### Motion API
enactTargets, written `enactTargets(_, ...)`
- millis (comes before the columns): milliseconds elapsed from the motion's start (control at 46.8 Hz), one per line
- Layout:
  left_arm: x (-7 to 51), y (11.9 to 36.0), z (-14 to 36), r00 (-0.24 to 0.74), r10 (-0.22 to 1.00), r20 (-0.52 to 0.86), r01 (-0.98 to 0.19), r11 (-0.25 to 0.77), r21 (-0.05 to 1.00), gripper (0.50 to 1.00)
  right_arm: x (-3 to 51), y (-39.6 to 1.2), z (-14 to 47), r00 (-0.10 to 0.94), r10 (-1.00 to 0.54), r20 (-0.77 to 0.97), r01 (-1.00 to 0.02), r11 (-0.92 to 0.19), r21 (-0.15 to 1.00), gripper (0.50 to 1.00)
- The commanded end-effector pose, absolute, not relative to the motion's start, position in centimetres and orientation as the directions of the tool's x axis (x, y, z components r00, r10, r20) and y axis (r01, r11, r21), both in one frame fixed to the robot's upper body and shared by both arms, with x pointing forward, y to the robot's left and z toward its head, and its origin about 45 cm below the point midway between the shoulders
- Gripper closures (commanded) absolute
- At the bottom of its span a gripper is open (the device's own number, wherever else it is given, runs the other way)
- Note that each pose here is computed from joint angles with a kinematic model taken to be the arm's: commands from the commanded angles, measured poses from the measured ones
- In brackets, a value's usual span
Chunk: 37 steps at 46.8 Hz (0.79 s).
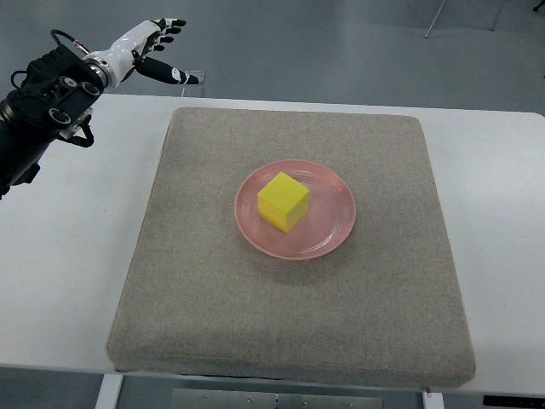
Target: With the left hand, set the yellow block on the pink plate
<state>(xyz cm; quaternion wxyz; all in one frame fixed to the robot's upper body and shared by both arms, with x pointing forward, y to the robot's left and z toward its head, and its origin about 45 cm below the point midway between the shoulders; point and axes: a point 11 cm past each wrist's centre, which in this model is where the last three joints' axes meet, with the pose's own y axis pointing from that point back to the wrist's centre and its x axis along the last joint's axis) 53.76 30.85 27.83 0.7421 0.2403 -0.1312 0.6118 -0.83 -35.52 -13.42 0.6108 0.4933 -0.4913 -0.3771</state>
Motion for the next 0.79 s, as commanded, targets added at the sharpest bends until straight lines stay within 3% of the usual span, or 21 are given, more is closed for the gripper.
enactTargets(0, 53.7, 31.3, 27.6, 0.163, 0.911, 0.380, -0.977, 0.096, 0.188, 0.544, -0.8, -35.5, -13.4, 0.233, -0.945, 0.228, -0.024, 0.229, 0.973, 0.576)
enactTargets(384, 52.9, 33.2, 25.8, -0.017, 0.998, -0.068, -0.991, -0.008, 0.135, 0.546, -0.8, -35.5, -13.4, 0.233, -0.945, 0.228, -0.024, 0.229, 0.973, 0.576)
enactTargets(576, 52.3, 34.5, 24.4, -0.121, 0.974, -0.194, -0.979, -0.085, 0.185, 0.557, -0.8, -35.5, -13.4, 0.233, -0.945, 0.228, -0.024, 0.229, 0.973, 0.576)
enactTargets(768, 52.2, 33.9, 23.6, -0.146, 0.958, -0.249, -0.971, -0.091, 0.219, 0.557, -0.8, -35.5, -13.4, 0.233, -0.945, 0.228, -0.024, 0.229, 0.973, 0.576)
